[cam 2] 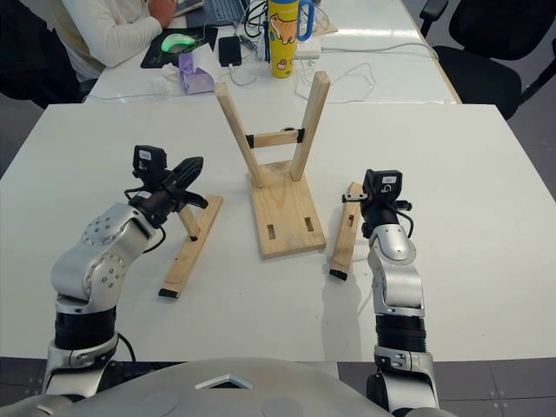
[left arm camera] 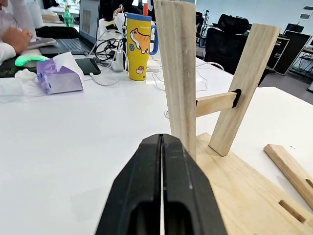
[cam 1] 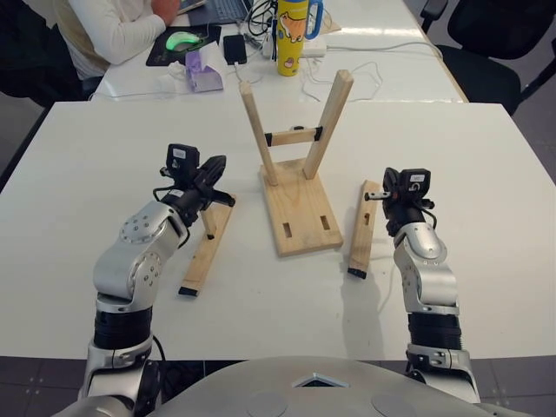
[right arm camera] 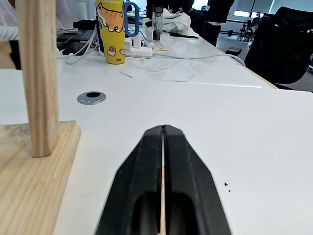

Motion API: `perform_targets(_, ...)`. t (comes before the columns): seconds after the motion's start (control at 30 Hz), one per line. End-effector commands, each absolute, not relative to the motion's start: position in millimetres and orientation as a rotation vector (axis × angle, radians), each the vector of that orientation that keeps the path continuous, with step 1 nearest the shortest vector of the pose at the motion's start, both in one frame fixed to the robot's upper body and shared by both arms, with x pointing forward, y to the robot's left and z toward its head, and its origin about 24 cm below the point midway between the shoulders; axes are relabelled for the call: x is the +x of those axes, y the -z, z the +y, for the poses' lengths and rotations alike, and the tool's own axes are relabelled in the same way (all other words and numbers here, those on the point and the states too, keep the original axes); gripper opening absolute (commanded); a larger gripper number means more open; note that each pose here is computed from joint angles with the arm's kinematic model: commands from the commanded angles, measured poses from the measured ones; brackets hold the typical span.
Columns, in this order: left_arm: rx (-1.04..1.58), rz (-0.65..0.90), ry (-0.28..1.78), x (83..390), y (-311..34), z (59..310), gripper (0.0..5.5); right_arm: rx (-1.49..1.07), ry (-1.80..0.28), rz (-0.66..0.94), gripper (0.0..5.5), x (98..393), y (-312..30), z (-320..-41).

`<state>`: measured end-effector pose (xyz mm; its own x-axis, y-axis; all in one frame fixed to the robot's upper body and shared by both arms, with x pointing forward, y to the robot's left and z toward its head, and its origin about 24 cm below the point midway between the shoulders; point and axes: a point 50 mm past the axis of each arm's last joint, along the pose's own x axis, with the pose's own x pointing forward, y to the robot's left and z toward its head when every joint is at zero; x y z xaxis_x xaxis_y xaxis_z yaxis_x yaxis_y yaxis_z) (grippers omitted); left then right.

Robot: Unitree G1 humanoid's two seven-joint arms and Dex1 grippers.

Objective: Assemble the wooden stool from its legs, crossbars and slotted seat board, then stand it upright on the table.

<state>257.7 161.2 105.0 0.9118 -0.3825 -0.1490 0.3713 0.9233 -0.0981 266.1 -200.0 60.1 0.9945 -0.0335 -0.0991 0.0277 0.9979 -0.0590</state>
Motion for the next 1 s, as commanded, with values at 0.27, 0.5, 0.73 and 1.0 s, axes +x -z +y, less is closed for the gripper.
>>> perform_targets(0.27, -0.078, 0.227, 0.335, 251, -92, 168, 0.03, -0.057, 0.037, 0.072, 0.00, 273, -67, -199)
perform_targets(0.5, -0.120, -0.072, 0.337, 272, -181, 166, 0.03, -0.057, 0.033, 0.068, 0.00, 273, -68, -199)
perform_targets(0.73, -0.107, -0.222, 0.376, 279, -236, 161, 0.03, -0.058, 0.035, 0.064, 0.00, 273, -68, -197)
perform_targets(1.0, -0.127, 0.441, 0.374, 245, -57, 159, 0.03, -0.048, 0.043, 0.069, 0.00, 271, -67, -198)
